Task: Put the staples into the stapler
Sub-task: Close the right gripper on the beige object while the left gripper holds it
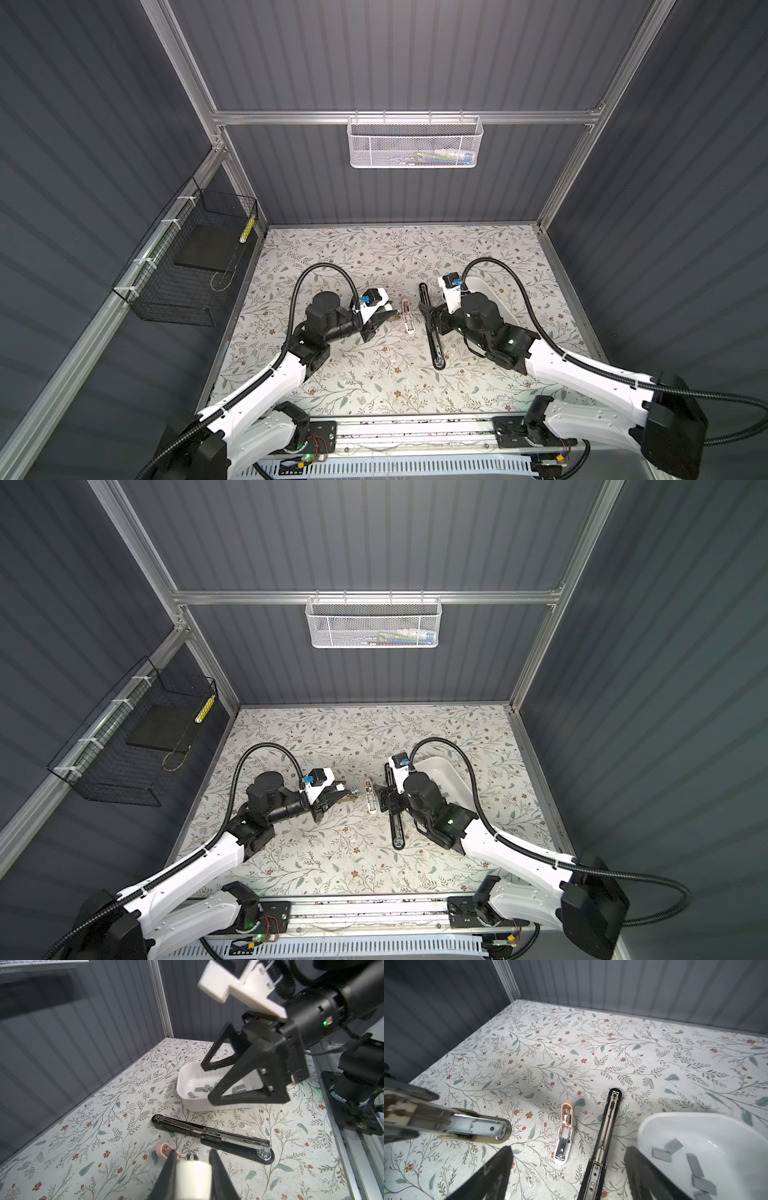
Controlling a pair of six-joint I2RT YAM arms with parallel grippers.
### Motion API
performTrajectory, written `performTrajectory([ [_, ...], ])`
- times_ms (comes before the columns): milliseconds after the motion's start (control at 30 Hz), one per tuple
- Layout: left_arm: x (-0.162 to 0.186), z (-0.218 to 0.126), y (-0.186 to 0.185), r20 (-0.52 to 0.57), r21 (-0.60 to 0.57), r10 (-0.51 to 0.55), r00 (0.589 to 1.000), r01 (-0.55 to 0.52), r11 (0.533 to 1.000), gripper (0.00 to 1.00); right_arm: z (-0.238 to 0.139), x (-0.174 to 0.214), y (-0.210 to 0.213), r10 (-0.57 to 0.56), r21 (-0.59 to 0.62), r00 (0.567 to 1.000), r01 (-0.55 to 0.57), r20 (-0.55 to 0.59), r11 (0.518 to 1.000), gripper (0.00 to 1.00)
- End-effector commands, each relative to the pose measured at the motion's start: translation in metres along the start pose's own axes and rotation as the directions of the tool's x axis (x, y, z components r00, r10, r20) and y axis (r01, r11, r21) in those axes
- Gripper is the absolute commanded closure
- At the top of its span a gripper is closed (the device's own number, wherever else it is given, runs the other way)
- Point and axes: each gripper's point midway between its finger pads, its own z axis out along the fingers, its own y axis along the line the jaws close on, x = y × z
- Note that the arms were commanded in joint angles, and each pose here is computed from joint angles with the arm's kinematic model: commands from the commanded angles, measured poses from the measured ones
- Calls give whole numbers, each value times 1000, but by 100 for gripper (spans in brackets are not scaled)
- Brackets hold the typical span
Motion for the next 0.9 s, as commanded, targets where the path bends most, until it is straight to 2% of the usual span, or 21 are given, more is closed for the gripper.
performTrajectory([
  [0,-16,-1,2,1,1,-27,1000,27,1000,100,-22,-31,24,-88,-133,989,104,121,986,22],
  [167,-13,-1,6,17,8,-47,999,47,999,100,-33,-28,55,-169,-301,969,218,179,928,34],
  [267,-3,2,19,-3,43,-120,993,120,992,100,-30,-21,68,-200,-372,966,249,166,894,36],
  [333,1,6,21,-14,62,-127,992,128,990,100,-27,-16,77,-215,-421,965,260,152,869,37],
  [433,-9,4,9,30,141,-98,995,93,986,100,-23,-7,89,-238,-490,964,266,120,830,37],
  [467,-16,0,3,55,166,-82,995,72,984,100,-24,-5,97,-242,-534,964,263,110,803,37],
  [600,-34,-20,-17,163,193,17,986,-48,980,100,-21,5,108,-253,-598,964,248,77,762,33],
  [700,-40,-28,-28,236,214,65,969,-118,970,100,-22,8,112,-256,-623,963,249,81,742,32],
  [867,-46,-27,-42,242,321,51,969,-130,938,100,-22,8,115,-258,-636,963,243,70,732,28],
])
